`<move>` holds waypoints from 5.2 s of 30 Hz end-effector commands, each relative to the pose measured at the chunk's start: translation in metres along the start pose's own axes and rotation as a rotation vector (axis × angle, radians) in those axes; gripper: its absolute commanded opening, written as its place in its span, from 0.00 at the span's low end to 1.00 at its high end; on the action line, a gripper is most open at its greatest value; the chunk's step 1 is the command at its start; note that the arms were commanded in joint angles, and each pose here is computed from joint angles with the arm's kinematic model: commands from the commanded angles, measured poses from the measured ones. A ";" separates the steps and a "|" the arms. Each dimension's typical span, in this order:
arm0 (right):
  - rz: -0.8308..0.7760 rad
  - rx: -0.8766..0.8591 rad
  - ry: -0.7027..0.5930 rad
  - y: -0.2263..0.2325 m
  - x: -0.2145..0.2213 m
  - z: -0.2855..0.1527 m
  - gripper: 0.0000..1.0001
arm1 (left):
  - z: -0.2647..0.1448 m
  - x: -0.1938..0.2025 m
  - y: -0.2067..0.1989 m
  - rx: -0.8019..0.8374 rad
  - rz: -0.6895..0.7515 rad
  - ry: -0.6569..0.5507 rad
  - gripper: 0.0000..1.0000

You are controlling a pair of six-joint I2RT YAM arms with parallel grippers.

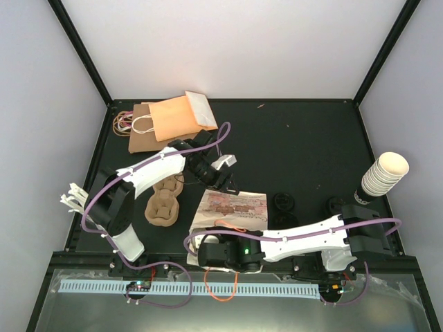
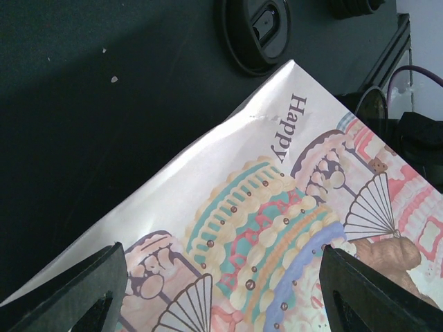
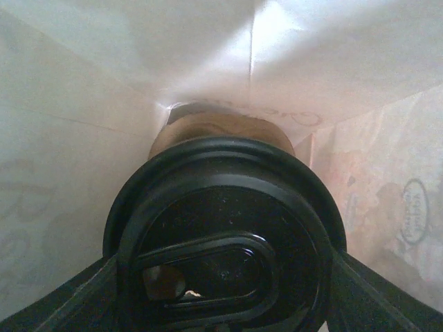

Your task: Pack the takeout coffee

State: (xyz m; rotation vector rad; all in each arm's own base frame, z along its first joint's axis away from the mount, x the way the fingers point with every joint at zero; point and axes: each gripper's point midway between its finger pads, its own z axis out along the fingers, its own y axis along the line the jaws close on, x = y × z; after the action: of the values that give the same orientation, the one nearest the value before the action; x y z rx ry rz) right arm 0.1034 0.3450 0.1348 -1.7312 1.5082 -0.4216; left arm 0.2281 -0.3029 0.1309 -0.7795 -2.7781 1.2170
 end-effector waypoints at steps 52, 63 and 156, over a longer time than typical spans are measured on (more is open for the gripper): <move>0.066 -0.234 0.076 0.015 0.021 0.011 0.27 | 0.006 0.016 -0.004 -0.002 0.022 0.026 0.63; 0.190 -0.354 0.114 -0.006 0.024 0.017 0.28 | -0.010 -0.010 -0.008 -0.057 0.036 -0.046 0.68; 0.465 -0.540 0.209 -0.004 0.091 0.083 0.29 | -0.223 0.028 -0.065 -0.282 0.041 -0.650 0.91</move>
State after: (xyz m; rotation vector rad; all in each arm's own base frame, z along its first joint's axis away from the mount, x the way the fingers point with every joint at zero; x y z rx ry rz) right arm 0.2002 0.3334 0.1250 -1.5274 2.0390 0.2118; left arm 0.2242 -0.1745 0.3236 -0.5289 -3.5484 1.2422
